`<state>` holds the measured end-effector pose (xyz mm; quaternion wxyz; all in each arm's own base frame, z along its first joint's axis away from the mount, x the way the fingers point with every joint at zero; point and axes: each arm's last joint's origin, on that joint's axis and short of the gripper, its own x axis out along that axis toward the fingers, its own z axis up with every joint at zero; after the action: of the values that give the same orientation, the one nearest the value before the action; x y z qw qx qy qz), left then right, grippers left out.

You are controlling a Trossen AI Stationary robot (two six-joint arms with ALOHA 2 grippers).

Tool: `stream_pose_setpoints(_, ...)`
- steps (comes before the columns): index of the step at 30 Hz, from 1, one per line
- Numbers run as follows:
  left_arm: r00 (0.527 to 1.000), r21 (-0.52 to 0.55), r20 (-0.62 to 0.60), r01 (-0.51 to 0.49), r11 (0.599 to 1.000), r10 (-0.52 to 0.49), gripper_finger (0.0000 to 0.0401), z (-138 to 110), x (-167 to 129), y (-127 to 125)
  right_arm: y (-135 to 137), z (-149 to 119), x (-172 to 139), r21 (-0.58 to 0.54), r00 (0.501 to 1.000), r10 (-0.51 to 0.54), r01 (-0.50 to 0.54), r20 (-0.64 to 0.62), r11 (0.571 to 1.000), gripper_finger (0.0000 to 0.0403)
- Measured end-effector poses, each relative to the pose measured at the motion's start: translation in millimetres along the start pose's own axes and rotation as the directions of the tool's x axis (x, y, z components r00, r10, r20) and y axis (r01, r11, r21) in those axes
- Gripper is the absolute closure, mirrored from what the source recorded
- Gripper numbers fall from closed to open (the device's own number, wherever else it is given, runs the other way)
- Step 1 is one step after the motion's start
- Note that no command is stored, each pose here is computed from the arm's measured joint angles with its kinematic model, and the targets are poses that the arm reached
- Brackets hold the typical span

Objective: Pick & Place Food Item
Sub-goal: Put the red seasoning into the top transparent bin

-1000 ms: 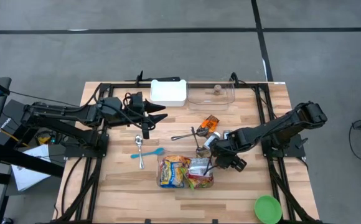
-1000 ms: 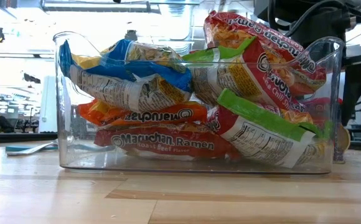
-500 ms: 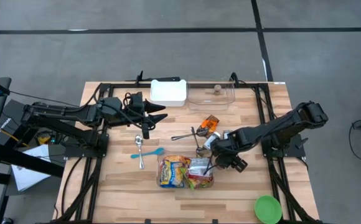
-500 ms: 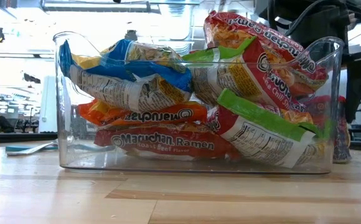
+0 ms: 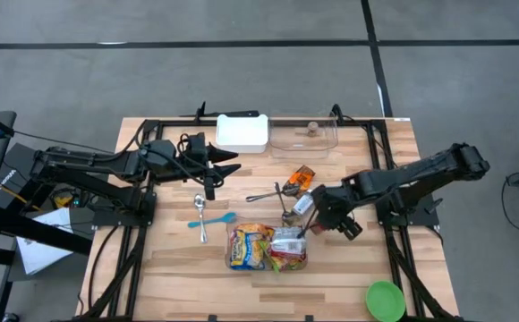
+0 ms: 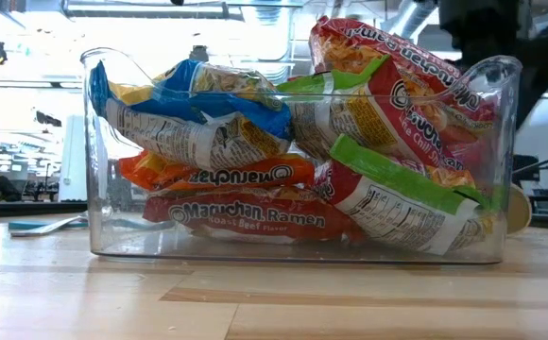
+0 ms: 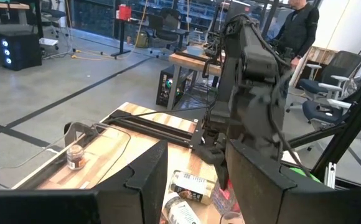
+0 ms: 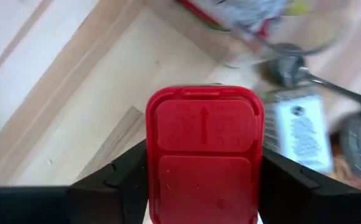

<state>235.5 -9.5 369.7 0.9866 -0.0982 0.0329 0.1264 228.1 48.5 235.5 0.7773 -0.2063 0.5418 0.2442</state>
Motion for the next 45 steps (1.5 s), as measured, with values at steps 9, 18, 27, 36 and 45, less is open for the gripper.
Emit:
stream_pose_setpoints(9,1.0,0.0,0.001,0.0,1.0,0.0,0.0242,0,0,0,-20,9,-42,0.065,0.993,-0.09,0.085,0.073,0.994,0.0179)
stream_pose_setpoints(18,1.0,-0.004,0.0,0.0,1.0,0.0,0.0242,0,0,0,-43,17,-84,0.141,0.967,-0.208,0.188,0.15,0.972,0.0195)
stream_pose_setpoints(27,1.0,0.001,0.0,0.0,1.0,0.0,0.0242,0,0,0,-70,13,-122,0.228,0.911,-0.375,0.333,0.174,0.915,0.0175)
stream_pose_setpoints(36,1.0,0.002,0.0,0.0,1.0,0.0,0.0242,0,0,0,-114,-12,-153,0.426,0.792,-0.581,0.467,0.187,0.775,0.0191)
stream_pose_setpoints(45,1.0,0.001,-0.001,0.0,1.0,0.0,0.0242,0,0,0,-153,-43,-169,0.631,0.67,-0.729,0.508,0.139,0.587,0.0189)
